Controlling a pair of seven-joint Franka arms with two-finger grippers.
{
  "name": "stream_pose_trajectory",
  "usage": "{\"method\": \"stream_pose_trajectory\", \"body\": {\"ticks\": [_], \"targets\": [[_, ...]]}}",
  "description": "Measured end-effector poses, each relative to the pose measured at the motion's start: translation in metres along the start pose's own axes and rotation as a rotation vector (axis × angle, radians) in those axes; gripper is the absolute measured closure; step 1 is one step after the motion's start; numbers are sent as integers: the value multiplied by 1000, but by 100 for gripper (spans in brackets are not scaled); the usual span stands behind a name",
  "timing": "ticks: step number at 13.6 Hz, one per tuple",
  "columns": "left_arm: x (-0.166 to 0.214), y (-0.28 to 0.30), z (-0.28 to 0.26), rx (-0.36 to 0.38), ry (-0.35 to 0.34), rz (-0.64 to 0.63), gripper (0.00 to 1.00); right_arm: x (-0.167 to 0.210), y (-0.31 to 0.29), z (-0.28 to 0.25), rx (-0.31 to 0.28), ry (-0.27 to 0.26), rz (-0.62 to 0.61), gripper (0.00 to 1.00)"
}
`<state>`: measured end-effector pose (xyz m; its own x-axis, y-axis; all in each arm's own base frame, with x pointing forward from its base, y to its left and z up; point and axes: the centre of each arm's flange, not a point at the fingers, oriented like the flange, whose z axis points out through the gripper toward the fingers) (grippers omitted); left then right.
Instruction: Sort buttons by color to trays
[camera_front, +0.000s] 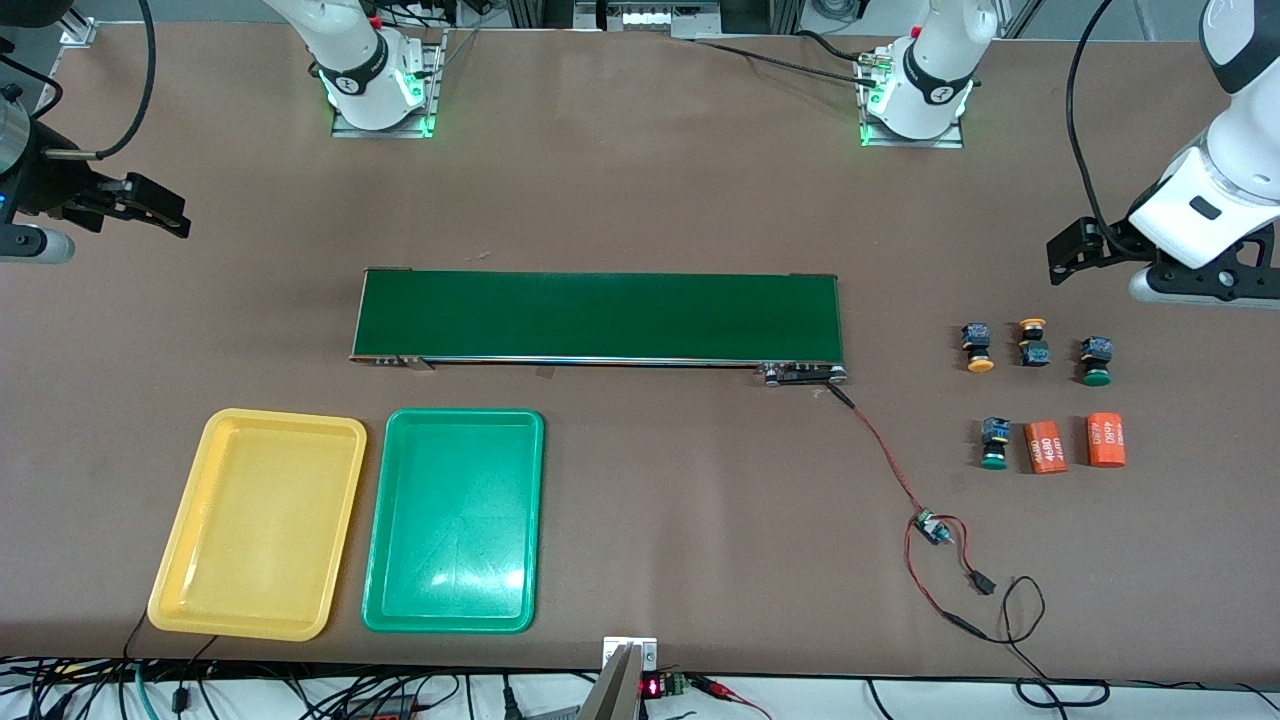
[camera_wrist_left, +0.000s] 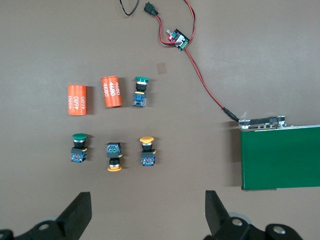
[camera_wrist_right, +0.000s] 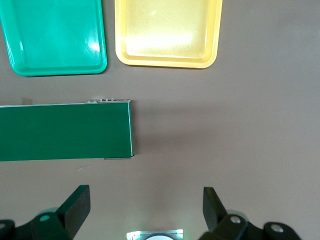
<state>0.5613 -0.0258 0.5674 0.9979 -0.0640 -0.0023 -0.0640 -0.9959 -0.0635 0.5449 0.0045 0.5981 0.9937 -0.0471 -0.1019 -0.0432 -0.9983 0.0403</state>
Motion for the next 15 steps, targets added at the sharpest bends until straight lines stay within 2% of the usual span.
{"method": "stream_pose_trajectory", "body": {"ticks": [7,13,15], "targets": [[5,-2,2,-2,-1,-9,0,0,0,0,0,0,0,0],[37,-3,43,-14,-60,-9,0,1,0,0,0,6,0,0],[48,-6,74,-20,-111,-12,0,1,0,0,0,7,0,0]]}}
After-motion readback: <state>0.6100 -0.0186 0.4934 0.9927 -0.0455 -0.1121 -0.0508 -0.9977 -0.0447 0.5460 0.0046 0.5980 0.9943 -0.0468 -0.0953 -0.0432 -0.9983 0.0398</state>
